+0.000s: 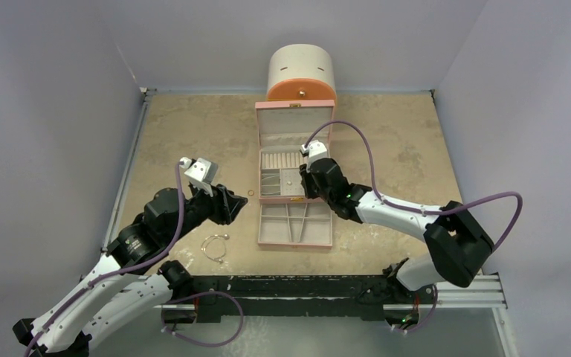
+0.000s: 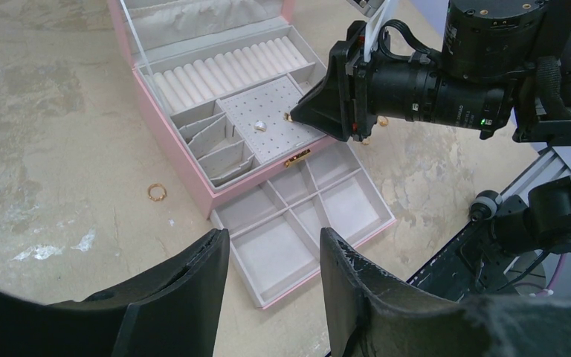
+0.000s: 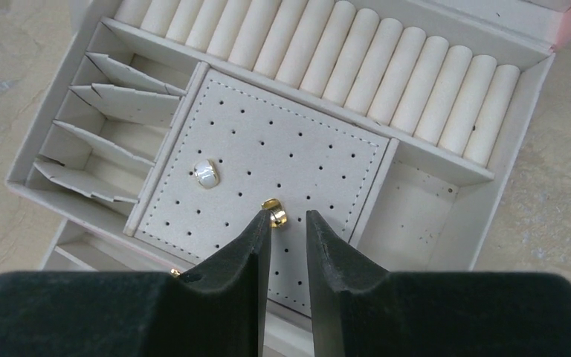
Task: Organize the mixed jewelry
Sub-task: Pick up the jewelry from the jewelry box.
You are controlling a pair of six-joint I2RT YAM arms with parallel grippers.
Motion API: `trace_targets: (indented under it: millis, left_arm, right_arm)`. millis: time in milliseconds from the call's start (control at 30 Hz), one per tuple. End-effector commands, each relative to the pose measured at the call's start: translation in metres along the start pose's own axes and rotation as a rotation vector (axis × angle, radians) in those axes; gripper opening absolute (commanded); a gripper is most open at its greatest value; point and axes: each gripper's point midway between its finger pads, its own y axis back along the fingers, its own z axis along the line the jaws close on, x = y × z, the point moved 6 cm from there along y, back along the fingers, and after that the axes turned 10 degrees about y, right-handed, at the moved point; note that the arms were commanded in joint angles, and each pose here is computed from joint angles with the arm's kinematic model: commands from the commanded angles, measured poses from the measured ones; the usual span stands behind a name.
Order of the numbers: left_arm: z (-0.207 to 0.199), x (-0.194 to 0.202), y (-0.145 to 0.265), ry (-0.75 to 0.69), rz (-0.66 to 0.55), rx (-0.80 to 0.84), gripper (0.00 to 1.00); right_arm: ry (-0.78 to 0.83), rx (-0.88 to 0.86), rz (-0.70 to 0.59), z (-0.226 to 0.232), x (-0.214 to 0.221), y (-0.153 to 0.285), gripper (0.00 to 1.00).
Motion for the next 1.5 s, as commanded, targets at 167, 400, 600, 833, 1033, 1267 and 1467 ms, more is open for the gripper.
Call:
trace_targets:
  millis: [167,400,600,833,1033,1267,1467]
  left_arm:
    - [-0.0052,-0.009,0.001,-0.018,-0.042,0.034,0.48]
    - [-0.0053,-0.009,0.0009,-0.018,-0.041,0.034,0.48]
    - [-0.0052,-0.0089,0.0009,-0.018,-0.041,0.034,0.48]
    - [-0.0053,-0.0088,0.0008,-0.018,-0.041,0.034,0.48]
    - [-0.0051,-0.0087,0.0008,-0.018,-0.041,0.033,0.48]
    - [-0.0047,-0.0083,0.0008,-0.018,-0.039,0.031,0.48]
    - [-0.0057,-0.0081,0.0006,-0.012,-0.038,0.037,0.48]
  right_arm:
    - [-0.038,-0.053,-0.083,0.0064,-0.0301,-0.0003,0.24]
    - [-0.034,-0.052,-0.078,0.0063,-0.0284,-0.0029,0.21]
    - [-0.034,-0.048,-0.077,0.0055,-0.0284,-0.0038,0.18]
    - [-0.033,-0.065,-0.078,0.0069,-0.0293,-0.0048,0.17]
    - [-0.027,-0.086,-0.071,0.0096,-0.0291,-0.0065,0.11]
    - [-0.028,-0.083,-0.069,0.0092,-0.0289,-0.006,0.0]
    - [-0.041,-0.102,-0.092,0.0098,-0.035,0.0008,0.0]
